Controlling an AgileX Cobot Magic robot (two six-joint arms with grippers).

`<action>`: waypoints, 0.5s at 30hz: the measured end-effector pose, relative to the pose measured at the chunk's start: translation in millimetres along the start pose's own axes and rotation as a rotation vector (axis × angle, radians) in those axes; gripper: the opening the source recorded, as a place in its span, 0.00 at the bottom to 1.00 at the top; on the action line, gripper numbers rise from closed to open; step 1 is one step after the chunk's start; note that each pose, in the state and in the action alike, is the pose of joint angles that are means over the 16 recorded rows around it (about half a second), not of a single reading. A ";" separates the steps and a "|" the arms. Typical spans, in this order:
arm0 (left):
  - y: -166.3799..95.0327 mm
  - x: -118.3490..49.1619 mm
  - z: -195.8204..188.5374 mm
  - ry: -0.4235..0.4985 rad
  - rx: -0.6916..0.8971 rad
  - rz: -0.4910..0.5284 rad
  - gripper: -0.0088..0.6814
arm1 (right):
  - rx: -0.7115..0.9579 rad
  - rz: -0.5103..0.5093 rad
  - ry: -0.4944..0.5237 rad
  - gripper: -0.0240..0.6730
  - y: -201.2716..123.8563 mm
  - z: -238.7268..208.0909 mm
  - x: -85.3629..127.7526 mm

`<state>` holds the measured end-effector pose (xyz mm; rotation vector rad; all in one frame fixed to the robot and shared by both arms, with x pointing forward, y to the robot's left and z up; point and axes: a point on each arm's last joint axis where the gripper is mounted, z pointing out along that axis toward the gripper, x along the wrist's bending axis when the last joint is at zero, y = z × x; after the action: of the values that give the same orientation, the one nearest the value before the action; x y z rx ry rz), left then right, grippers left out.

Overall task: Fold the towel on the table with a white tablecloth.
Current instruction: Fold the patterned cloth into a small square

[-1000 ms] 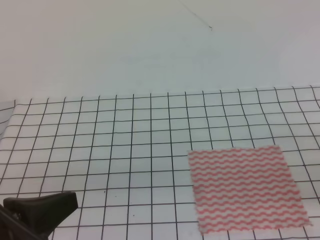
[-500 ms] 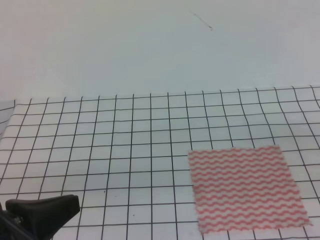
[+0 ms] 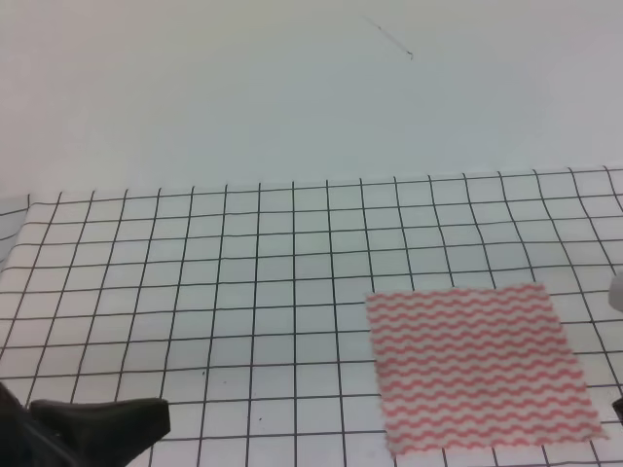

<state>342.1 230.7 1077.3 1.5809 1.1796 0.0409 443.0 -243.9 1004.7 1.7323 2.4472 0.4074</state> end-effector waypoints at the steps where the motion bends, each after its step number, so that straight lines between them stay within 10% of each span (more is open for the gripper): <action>1: 2.8 -0.8 0.1 0.000 0.012 0.006 0.01 | 0.006 0.021 0.002 0.28 0.6 2.0 -0.1; 15: 52.4 -4.2 21.5 0.026 0.258 0.118 0.01 | 0.011 0.059 0.000 0.38 11.6 25.1 -3.7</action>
<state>386.2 217.9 1110.7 1.8808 1.1449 -0.0146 461.0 -240.0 983.7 1.8126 2.4076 0.3999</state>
